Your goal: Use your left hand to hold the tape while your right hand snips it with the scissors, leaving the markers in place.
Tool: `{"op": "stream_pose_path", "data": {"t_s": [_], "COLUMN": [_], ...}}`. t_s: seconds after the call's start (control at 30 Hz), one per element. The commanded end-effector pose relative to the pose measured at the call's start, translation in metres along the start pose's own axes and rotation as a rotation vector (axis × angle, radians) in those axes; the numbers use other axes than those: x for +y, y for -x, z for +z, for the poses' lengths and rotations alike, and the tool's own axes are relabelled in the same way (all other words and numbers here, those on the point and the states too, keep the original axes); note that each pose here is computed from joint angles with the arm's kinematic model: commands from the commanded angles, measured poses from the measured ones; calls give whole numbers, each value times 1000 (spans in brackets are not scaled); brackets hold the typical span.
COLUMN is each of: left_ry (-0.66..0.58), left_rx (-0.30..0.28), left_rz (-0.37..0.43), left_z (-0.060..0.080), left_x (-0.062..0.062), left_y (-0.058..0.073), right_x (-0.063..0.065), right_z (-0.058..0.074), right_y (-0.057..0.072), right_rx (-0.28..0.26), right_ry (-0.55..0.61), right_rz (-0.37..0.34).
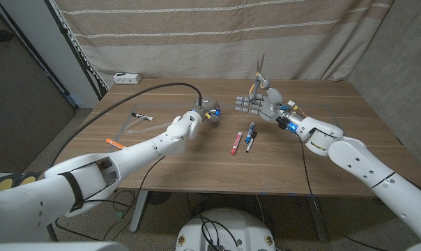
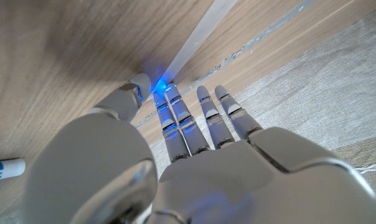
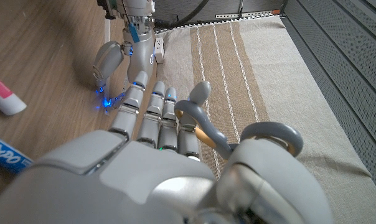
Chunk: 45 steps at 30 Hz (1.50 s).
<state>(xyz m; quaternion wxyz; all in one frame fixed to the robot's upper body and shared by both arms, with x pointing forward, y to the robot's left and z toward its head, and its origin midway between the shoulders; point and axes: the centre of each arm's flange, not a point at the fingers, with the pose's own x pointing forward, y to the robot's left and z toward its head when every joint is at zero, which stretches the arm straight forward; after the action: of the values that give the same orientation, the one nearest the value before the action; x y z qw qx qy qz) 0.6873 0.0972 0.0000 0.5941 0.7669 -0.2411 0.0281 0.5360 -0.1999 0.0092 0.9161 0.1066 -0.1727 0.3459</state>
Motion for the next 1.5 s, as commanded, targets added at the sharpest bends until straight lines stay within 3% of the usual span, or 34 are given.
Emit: {"op": "stream_pose_path", "data": {"t_s": [0.03, 0.33, 0.57, 1.17, 1.5], "left_ry": [8, 50, 154, 227, 242], "left_rx": [-20, -27, -37, -59, -65], "left_rz": [-3, 62, 133, 223, 229], "left_z": [9, 9, 1, -3, -3], "left_x": [-4, 2, 10, 16, 16], "left_y": [2, 6, 8, 15, 18], "right_x": [-2, -3, -2, 2, 2], "right_z": [0, 1, 2, 1, 0], "right_y": [1, 2, 2, 2, 2], "right_rx": [-1, -3, -6, 0, 3], "right_ry": [-3, 0, -3, 0, -4], "right_rz": [-4, -3, -2, 0, 1]}}
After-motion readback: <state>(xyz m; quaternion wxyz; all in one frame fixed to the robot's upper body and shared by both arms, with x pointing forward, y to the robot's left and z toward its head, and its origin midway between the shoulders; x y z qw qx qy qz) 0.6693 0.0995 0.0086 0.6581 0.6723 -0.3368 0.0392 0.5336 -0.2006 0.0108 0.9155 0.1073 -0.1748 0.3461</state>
